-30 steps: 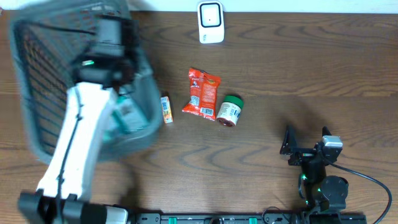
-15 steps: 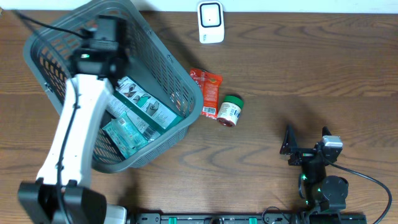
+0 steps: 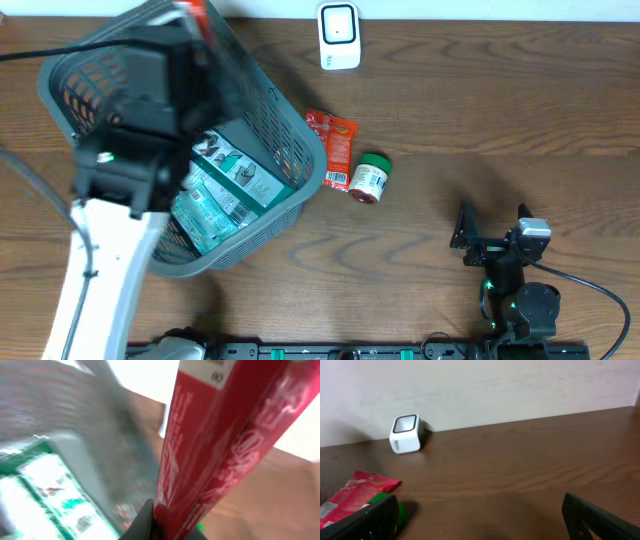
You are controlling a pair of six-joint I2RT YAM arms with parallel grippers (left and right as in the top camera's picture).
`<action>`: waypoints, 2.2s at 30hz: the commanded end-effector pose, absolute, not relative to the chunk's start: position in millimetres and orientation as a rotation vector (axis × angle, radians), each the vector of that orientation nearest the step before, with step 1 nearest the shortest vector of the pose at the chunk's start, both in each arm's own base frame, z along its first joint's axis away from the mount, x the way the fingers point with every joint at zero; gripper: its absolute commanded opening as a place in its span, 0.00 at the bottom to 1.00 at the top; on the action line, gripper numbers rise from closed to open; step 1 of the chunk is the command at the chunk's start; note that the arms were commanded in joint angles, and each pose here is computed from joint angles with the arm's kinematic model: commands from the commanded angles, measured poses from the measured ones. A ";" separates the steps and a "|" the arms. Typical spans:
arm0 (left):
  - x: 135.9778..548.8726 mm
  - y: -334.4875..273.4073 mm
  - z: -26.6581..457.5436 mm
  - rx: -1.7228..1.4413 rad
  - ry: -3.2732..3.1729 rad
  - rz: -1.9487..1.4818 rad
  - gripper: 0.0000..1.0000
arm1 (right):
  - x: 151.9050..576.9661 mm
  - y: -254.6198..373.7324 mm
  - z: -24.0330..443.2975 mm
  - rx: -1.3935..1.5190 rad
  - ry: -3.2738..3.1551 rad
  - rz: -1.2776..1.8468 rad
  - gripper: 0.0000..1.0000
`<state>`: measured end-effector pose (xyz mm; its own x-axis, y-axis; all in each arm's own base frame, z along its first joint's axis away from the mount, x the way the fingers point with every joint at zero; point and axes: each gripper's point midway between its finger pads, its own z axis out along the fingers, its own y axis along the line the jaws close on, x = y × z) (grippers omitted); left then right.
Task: Scan the item barcode
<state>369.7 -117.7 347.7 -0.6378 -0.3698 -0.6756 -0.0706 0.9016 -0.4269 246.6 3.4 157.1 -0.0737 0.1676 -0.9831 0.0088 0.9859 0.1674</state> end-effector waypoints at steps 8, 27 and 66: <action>367.3 -270.6 301.6 -0.047 2.332 -0.658 0.07 | 246.6 1.8 155.4 0.132 1.647 0.118 0.99; 334.2 -215.0 206.3 -0.027 2.578 0.106 0.07 | 246.6 1.8 155.4 0.132 1.647 0.118 0.99; 368.3 -20.2 202.0 -0.383 2.753 0.262 0.08 | 246.6 1.8 155.4 0.132 1.647 0.118 0.99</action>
